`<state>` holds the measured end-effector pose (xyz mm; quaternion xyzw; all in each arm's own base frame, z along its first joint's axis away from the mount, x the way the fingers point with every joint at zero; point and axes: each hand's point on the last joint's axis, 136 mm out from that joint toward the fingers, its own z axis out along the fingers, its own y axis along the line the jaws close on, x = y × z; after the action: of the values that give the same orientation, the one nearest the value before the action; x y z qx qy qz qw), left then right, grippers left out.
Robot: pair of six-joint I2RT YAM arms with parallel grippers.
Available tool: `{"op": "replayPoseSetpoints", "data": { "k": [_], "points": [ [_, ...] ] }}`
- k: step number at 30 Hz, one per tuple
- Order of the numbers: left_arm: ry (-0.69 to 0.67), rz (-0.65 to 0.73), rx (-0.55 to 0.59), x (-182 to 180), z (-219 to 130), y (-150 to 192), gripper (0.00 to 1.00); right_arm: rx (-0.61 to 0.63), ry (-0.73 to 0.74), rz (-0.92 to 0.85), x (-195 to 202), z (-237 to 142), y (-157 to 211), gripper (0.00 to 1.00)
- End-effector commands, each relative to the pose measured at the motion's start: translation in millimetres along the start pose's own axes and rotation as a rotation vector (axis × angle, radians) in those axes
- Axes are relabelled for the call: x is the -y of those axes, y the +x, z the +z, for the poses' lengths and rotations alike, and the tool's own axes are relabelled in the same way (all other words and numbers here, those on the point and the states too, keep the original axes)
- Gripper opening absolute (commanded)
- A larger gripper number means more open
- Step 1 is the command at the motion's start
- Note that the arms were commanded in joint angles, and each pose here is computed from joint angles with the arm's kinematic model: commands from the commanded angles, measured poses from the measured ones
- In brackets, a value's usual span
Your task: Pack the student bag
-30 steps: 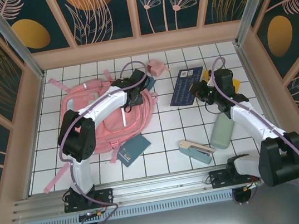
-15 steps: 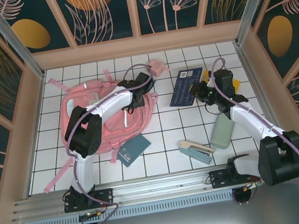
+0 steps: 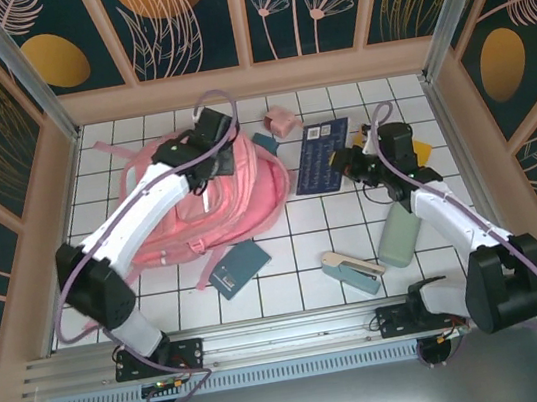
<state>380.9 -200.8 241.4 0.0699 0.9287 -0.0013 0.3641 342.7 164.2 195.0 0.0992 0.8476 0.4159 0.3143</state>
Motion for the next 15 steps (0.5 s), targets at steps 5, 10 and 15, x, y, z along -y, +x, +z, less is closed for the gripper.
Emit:
{"op": "replayPoseSetpoints", "data": {
  "k": [5, 10, 15],
  "points": [
    [0.063, 0.126, 0.283, -7.3, -67.2, -56.1, 0.0, -0.167, -0.262, -0.087, -85.0, 27.6, 18.3, 0.0],
    [0.204, -0.056, 0.4, -31.6, -95.4, -81.2, 0.0, -0.231, -0.308, -0.047, -108.8, 43.7, 34.1, 0.0],
    [0.286, -0.096, 0.34, -19.3, -79.9, -77.5, 0.0, -0.242, -0.287, -0.007, -119.1, 52.0, 43.2, 0.0]
  ]
}}
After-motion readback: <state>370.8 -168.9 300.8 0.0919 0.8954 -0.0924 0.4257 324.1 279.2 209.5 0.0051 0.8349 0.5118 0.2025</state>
